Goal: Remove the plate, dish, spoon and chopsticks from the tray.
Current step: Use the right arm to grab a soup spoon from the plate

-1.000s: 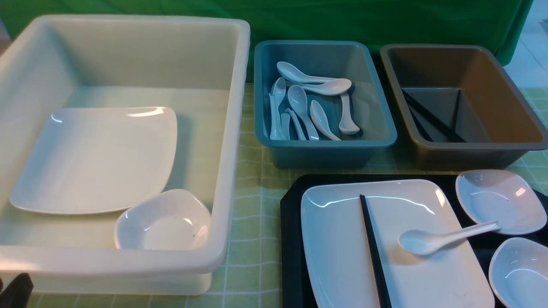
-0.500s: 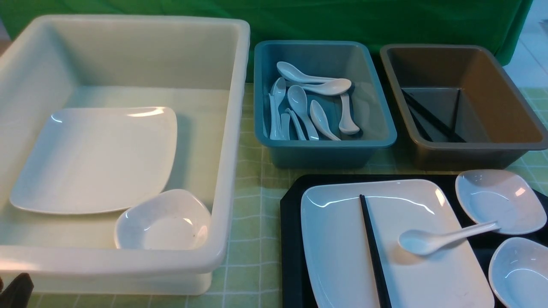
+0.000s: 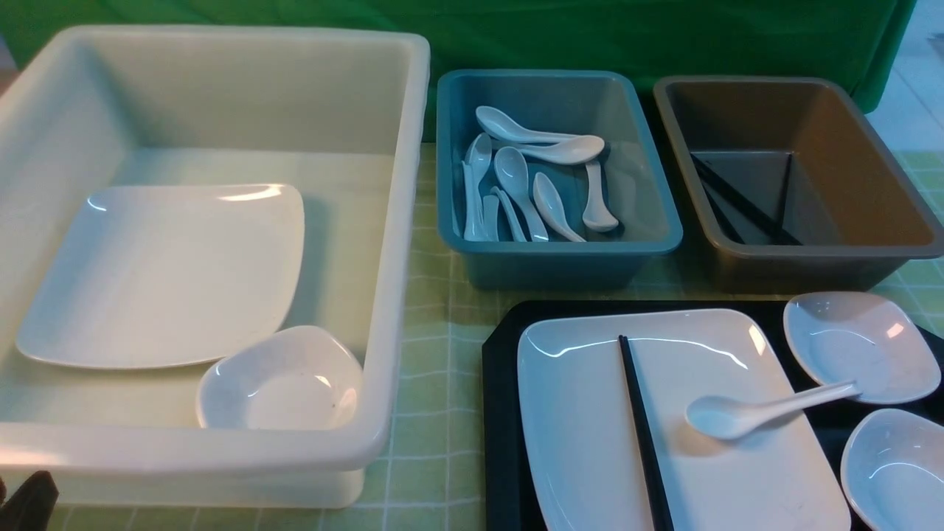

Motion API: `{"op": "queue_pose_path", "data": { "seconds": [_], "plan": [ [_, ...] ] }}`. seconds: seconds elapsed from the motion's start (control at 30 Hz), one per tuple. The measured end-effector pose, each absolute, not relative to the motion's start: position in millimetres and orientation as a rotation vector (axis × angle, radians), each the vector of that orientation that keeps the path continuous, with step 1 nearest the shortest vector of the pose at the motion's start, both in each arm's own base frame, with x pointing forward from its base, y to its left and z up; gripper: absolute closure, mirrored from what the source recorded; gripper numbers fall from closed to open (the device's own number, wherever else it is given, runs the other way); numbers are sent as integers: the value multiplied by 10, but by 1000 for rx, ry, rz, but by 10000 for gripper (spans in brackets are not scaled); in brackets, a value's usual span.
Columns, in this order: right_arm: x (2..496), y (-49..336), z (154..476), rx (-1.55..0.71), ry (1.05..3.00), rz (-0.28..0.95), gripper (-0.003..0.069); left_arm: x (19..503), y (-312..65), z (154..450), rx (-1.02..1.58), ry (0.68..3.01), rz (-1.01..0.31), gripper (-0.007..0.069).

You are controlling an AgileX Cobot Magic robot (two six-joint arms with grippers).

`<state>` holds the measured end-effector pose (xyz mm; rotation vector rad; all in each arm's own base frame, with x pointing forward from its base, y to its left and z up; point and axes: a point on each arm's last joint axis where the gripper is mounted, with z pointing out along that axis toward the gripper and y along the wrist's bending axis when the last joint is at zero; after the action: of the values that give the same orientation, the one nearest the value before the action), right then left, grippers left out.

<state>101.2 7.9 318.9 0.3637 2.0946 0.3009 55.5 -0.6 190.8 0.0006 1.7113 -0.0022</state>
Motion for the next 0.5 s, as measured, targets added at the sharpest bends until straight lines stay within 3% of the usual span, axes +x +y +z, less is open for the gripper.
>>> {"op": "queue_pose_path", "data": {
  "seconds": [0.17,0.23,0.4,0.5],
  "plan": [
    [1539,111,3060,404,2378,230,547,555,-6,1908,1,1711,-2,400],
    [1887,142,2817,464,2480,228,414,555,-6,1908,1,1711,-2,400],
    [2300,218,2436,606,2536,318,225,555,-6,1908,1,1711,-2,400],
    [2450,249,2284,710,2522,377,179,555,-6,1908,1,1711,-2,400]
  ]
}}
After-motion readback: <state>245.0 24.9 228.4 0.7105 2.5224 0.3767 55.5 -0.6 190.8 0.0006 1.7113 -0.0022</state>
